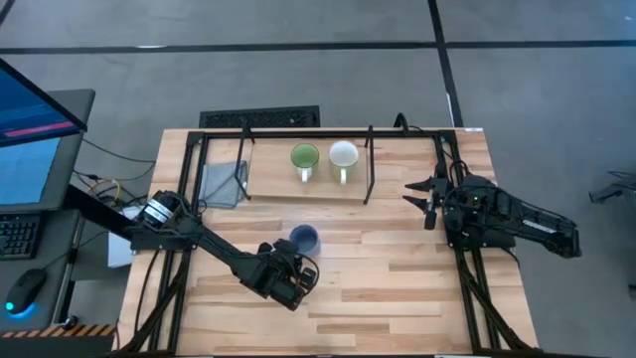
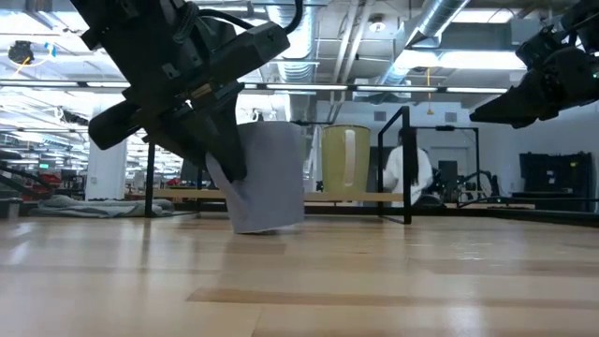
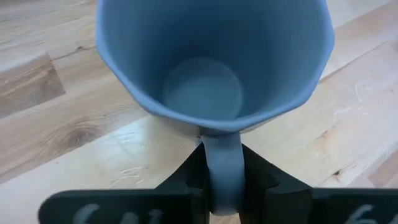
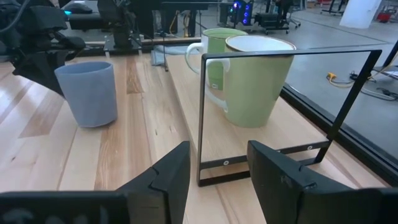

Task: Stack small to large cups/mugs on shelf
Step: Put the blue mug on the shelf

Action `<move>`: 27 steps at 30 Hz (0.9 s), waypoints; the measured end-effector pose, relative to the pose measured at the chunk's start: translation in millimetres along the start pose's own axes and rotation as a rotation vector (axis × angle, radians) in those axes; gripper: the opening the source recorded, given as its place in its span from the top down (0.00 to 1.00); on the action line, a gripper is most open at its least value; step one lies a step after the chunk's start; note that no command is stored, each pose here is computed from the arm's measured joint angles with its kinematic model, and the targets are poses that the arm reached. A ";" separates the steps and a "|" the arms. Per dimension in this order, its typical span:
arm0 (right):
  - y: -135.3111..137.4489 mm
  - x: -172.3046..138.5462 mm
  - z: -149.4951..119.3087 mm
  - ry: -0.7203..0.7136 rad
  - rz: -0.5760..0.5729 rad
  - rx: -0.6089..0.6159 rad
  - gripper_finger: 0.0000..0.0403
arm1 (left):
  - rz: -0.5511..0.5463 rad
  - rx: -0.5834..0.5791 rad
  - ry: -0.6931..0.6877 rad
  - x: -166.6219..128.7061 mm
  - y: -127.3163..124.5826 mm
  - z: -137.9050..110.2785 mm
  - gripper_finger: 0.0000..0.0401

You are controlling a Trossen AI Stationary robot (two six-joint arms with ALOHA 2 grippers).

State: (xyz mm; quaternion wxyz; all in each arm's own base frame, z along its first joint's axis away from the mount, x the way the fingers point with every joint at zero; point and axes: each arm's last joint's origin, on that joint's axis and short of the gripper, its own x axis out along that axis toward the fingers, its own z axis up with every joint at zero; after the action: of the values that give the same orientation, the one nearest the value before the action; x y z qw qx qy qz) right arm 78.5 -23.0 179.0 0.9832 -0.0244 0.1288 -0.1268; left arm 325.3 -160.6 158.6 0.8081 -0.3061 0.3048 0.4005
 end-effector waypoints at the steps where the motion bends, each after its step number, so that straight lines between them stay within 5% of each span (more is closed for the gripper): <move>1: 0.0 0.0 0.0 0.000 0.000 0.000 0.55 | 0.000 0.003 0.000 -0.1 0.0 -0.1 0.93; 27: 0.1 0.0 -0.8 0.008 0.001 -0.015 0.55 | 0.024 0.006 -0.047 4.5 1.8 6.8 0.93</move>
State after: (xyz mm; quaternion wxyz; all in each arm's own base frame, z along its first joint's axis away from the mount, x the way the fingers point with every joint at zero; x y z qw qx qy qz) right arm 78.3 -23.0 178.3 0.9825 -0.0314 0.1338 -0.1255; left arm 327.7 -152.6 159.1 0.8110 -0.2906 0.2904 0.4164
